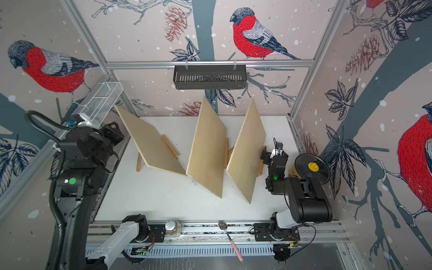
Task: Disassemble the easel
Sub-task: Pick up the drawing board from the easel.
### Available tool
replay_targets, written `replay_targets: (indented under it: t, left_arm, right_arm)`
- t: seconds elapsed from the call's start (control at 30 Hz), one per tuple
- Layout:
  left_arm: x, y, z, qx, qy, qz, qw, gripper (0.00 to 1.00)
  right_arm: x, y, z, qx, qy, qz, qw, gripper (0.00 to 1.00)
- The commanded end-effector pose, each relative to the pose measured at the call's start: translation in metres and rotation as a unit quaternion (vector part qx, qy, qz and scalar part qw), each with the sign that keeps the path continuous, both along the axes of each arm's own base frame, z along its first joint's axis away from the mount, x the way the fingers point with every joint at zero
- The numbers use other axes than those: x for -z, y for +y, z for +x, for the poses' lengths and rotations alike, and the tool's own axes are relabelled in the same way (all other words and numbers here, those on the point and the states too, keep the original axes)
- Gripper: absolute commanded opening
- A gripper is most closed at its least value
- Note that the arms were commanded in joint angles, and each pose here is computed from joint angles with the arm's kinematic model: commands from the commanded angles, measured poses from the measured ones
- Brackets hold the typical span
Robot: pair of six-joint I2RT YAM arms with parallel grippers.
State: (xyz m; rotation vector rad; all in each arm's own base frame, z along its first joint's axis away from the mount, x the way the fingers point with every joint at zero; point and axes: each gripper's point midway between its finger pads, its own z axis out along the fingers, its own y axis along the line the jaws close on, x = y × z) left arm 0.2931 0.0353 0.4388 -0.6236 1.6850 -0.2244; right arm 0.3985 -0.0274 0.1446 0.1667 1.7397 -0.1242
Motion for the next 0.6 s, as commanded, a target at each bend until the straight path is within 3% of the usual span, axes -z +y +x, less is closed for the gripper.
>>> replay_targets:
  t: [0.0, 0.13, 0.27, 0.43, 0.57]
  left_arm:
    - [0.026, -0.018, 0.005, 0.058, 0.088, 0.008, 0.994, 0.3]
    - [0.032, -0.029, 0.016, 0.091, 0.126, -0.001, 0.988, 0.26]
    - [0.034, -0.029, 0.017, 0.09, 0.154, -0.008, 0.984, 0.24]
    - [0.042, -0.024, 0.015, 0.08, 0.186, -0.011, 0.979, 0.25]
    - [0.046, -0.021, 0.016, 0.075, 0.191, -0.018, 0.978, 0.26]
  right_arm:
    - [0.003, 0.0, 0.019, -0.009, 0.082, 0.003, 0.997, 0.89]
    - [-0.006, 0.01, 0.047, -0.044, 0.173, 0.032, 0.983, 0.78]
    - [-0.014, 0.035, 0.062, -0.106, 0.223, 0.082, 0.965, 0.71]
    - [-0.041, 0.04, 0.056, -0.119, 0.179, 0.103, 0.971, 0.71]
    - [-0.061, 0.023, 0.046, -0.086, 0.14, 0.103, 0.981, 0.72]
